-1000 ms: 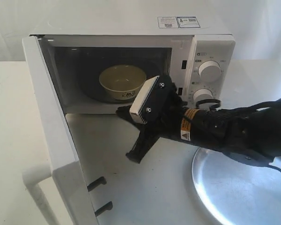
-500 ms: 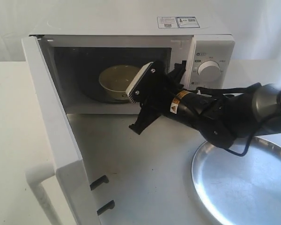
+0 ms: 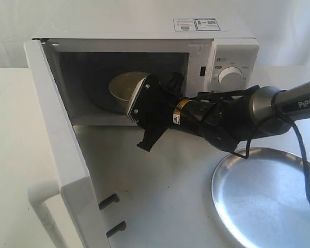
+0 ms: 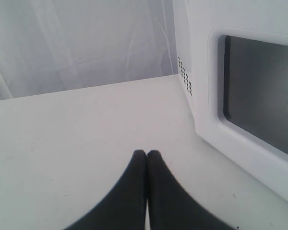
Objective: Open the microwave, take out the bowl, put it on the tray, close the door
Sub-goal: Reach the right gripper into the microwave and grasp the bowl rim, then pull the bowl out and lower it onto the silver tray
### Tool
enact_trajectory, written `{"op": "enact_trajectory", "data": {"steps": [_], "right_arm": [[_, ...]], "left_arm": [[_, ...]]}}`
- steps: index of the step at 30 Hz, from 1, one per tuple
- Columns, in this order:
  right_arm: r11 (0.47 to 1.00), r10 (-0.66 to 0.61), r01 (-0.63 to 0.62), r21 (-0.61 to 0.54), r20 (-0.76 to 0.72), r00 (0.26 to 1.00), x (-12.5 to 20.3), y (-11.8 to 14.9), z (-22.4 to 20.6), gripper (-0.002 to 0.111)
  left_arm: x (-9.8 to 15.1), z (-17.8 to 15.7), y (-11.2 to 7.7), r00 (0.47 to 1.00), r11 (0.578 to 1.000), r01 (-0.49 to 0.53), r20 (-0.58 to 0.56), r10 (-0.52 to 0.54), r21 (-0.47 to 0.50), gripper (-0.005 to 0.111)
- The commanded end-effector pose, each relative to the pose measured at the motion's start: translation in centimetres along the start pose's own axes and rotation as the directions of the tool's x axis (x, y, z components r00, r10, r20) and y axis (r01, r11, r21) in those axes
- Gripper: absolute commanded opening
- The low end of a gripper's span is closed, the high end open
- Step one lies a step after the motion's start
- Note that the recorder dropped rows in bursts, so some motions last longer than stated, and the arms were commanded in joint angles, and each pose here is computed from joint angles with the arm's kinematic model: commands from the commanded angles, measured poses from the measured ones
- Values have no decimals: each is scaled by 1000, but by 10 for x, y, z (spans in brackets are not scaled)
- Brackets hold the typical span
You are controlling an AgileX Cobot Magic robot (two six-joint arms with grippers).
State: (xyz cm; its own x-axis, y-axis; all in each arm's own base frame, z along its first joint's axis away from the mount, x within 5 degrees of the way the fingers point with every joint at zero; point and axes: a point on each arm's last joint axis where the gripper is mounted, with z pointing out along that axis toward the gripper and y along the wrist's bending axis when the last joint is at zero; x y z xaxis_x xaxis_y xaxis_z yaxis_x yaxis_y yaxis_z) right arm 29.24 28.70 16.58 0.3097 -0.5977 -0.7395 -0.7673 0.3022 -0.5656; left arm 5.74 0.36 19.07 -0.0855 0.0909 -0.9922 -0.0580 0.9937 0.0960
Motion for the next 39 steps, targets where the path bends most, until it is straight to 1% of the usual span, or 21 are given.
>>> {"op": "enact_trajectory", "data": {"steps": [1,5,8,16,18,19,22,23,24,27,31,35,37,39], "right_arm": [[1000,-30,30,-6,15,999,-4,-3,6,47],[1000,14,-14,-27,-8,1000,-5,-8,19,46],[999,-19,17,-44,-36,999,-5,-11,31,44],[999,-22,19,-47,-61,998,3,-11,51,43],[999,-22,19,-49,-62,998,4,-10,52,38],[999,-22,19,-48,-60,998,3,-10,52,34],[999,-20,18,-43,-41,999,1,-11,52,14],[999,-19,18,-41,-34,999,1,-11,52,3],[999,-14,12,-39,-31,999,0,-11,52,0],[998,-8,6,-55,-29,1000,-4,-5,51,0],[997,-3,1,-82,-15,1000,-19,7,35,0],[996,45,-45,-76,-3,999,-42,5,1,0],[992,109,-111,-57,-46,993,-51,-2,-24,0],[971,232,-238,-22,-159,960,-52,-8,-47,0]], "left_arm": [[-1,0,0,1000,1000,8,9,-8,0,0],[-1,0,0,1000,1000,8,9,-8,0,0],[-1,0,0,1000,1000,8,9,-8,0,0],[-1,0,0,1000,1000,8,9,-8,0,0],[-1,0,0,1000,1000,8,9,-8,0,0],[-1,0,0,1000,1000,8,9,-8,0,0],[-1,0,0,1000,1000,8,9,-8,0,0],[-1,0,0,1000,1000,8,9,-8,0,0],[-1,0,0,1000,1000,8,9,-8,0,0],[-1,0,0,1000,1000,8,9,-8,0,0],[-1,0,0,1000,1000,8,9,-8,0,0],[-1,0,0,1000,1000,8,9,-8,0,0],[-1,0,0,1000,1000,8,9,-8,0,0],[-1,0,0,1000,1000,8,9,-8,0,0]]}}
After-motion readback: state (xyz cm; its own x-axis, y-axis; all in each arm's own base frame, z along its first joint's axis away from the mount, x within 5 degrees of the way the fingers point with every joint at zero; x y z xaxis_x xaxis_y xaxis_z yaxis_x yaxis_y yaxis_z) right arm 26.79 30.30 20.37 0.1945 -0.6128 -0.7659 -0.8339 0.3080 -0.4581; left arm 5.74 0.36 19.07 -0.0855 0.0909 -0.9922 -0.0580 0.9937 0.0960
